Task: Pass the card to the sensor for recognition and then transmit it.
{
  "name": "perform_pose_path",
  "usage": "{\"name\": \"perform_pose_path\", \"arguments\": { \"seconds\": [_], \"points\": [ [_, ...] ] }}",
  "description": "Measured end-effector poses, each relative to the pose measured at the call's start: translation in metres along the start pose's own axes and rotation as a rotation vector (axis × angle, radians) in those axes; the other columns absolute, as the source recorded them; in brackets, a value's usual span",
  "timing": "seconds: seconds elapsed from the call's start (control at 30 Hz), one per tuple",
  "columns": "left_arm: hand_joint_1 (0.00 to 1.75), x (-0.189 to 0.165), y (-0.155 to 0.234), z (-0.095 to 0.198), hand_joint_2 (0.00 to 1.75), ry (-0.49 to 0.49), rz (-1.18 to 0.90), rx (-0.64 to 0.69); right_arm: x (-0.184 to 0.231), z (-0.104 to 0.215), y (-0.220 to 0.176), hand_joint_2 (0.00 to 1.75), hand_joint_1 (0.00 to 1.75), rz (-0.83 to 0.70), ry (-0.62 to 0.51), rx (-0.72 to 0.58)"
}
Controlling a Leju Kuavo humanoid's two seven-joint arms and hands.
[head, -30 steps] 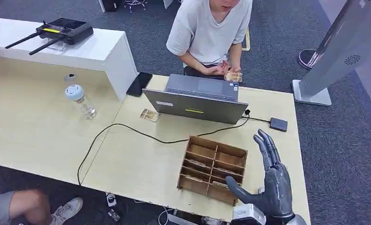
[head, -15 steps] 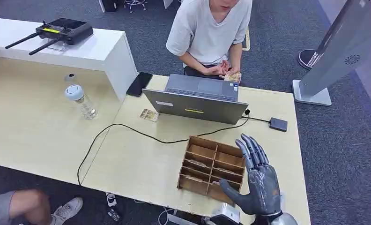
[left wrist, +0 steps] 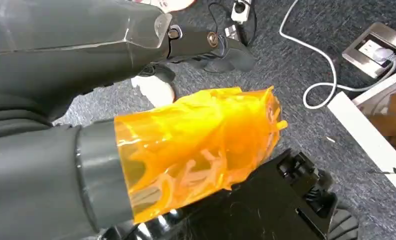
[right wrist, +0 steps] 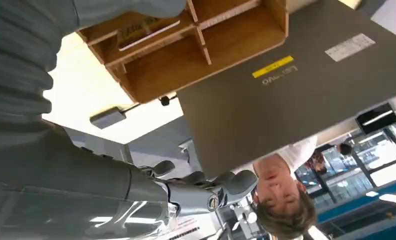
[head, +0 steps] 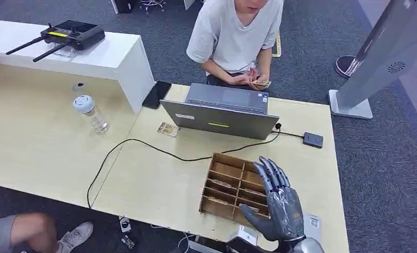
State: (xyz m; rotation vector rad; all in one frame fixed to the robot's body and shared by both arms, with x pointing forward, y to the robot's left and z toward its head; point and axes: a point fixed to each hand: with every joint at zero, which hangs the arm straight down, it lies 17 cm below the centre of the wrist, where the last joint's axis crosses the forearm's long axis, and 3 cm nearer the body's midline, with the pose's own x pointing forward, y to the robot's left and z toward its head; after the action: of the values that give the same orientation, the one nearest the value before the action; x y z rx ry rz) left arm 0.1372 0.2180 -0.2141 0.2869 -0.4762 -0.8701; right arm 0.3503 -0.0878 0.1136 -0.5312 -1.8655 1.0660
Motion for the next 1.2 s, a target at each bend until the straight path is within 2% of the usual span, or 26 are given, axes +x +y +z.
{"name": "perform_pose_path", "arguments": {
  "seconds": [0.23,0.37,0.43,0.57,0.67,0.87,0.97,1.2],
  "points": [
    [0.0,0.001,0.002,-0.001,0.0,0.001,-0.005,0.001,-0.009,0.002,0.01,1.75,0.3,0.01,0.024,0.031],
    [0.0,0.001,0.0,0.0,0.0,0.004,-0.008,-0.003,-0.014,0.004,0.015,1.75,0.3,0.025,0.039,0.046],
    [0.0,0.0,0.0,-0.001,0.0,0.005,-0.01,-0.002,-0.017,0.004,0.018,1.75,0.24,0.031,0.048,0.053],
    [0.0,0.002,0.001,-0.001,0.0,0.003,-0.012,-0.001,-0.022,0.006,0.022,1.75,0.35,0.041,0.063,0.065],
    [0.0,0.002,0.002,-0.001,0.0,0.002,-0.011,-0.001,-0.025,0.007,0.025,1.75,0.31,0.05,0.071,0.072],
    [0.0,0.001,0.001,-0.001,0.0,0.007,-0.007,-0.002,-0.031,0.008,0.024,1.75,0.31,0.063,0.09,0.072],
    [0.0,0.001,0.0,-0.001,0.0,0.009,-0.006,-0.004,-0.036,0.009,0.022,1.75,0.4,0.071,0.101,0.069],
    [0.0,0.0,0.002,-0.001,0.0,0.011,-0.001,-0.001,-0.041,0.009,0.019,1.75,0.38,0.076,0.115,0.061]
  ]
}}
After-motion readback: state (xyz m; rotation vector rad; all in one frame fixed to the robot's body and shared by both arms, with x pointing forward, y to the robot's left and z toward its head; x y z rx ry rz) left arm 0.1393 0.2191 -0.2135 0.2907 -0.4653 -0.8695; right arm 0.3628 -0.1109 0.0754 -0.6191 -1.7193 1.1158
